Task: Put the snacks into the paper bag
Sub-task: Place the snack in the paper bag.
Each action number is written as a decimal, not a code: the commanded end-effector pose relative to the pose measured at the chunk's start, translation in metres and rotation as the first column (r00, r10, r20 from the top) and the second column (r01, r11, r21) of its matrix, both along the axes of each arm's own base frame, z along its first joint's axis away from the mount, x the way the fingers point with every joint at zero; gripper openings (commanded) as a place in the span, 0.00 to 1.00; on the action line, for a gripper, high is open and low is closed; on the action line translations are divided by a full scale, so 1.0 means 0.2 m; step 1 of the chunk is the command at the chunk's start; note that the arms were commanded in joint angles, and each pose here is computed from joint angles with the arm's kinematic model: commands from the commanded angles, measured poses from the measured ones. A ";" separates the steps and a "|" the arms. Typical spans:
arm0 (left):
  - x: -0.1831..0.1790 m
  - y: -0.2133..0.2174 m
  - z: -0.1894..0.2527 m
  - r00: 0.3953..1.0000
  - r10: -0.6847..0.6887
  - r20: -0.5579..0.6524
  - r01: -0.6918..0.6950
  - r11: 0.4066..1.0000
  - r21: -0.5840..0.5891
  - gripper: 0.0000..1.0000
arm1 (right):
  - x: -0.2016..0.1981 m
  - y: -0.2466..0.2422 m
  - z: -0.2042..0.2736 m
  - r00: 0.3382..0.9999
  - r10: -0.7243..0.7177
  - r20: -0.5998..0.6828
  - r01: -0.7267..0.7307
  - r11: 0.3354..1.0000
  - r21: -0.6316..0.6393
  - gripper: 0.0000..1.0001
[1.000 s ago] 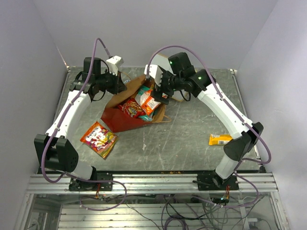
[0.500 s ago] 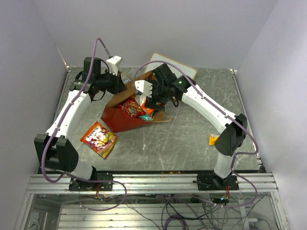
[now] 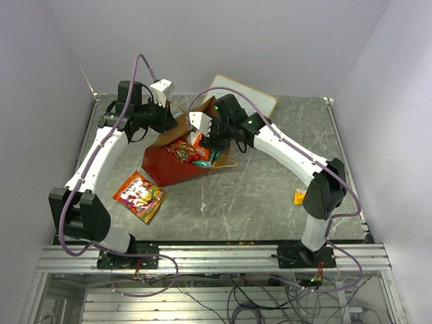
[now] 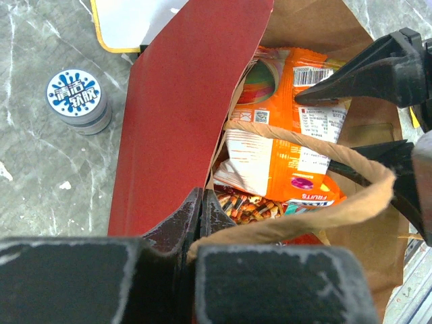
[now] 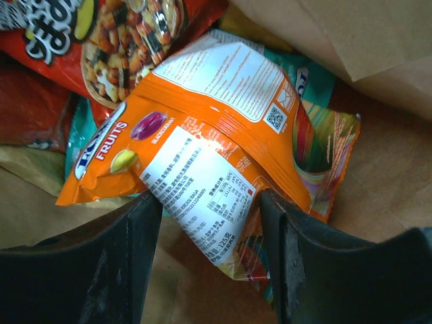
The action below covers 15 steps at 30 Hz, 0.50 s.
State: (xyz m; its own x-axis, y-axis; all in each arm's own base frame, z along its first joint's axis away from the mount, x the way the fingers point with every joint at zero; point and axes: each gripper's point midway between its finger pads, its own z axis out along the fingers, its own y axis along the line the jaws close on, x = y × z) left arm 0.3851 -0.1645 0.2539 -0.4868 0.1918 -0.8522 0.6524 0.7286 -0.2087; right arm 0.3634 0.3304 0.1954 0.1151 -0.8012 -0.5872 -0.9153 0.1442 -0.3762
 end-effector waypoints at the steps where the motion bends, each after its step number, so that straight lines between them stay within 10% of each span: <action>1: 0.04 0.00 -0.01 0.999 -0.023 0.036 0.022 1.000 0.013 0.07 | -0.05 0.16 0.12 0.997 0.057 -0.055 -0.047 0.984 0.170 0.58; 15: 0.06 0.00 -0.03 0.999 -0.033 0.031 0.032 0.999 0.033 0.07 | -0.07 0.07 0.25 0.997 0.052 -0.057 -0.043 0.986 0.160 0.80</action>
